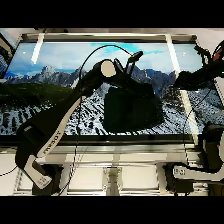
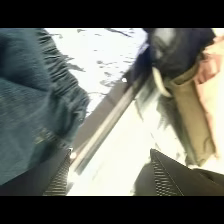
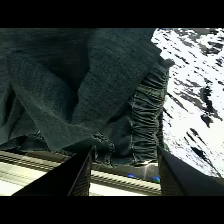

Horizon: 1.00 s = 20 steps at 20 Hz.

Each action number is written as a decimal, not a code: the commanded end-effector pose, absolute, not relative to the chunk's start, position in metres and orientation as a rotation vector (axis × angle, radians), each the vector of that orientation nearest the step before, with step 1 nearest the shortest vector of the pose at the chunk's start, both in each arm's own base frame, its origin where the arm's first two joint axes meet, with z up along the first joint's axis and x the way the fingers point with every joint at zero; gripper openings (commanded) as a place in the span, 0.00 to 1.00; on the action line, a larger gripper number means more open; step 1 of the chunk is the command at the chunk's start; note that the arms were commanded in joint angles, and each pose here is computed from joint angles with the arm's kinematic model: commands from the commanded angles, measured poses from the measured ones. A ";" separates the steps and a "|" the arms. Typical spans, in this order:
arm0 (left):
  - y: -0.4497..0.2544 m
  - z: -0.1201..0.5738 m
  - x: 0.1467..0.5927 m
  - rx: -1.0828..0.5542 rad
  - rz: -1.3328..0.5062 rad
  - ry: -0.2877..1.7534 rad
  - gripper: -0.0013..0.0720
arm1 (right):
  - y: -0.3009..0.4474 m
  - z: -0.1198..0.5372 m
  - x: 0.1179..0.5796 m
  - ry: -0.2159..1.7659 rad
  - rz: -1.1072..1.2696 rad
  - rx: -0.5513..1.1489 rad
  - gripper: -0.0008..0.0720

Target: Fold the clothes and pants, and hang the long-sleeved shirts on hangers.

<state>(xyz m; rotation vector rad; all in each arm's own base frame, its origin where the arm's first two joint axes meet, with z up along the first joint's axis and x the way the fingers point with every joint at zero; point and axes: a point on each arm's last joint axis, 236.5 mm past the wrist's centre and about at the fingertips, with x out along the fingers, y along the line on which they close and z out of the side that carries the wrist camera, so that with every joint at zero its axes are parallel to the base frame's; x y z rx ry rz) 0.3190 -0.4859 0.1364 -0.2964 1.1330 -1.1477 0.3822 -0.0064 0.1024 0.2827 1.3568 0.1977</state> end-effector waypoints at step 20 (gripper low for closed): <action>-0.242 0.096 0.440 -0.025 -0.506 1.221 0.05 | 0.188 -0.057 0.378 1.635 0.753 0.225 0.21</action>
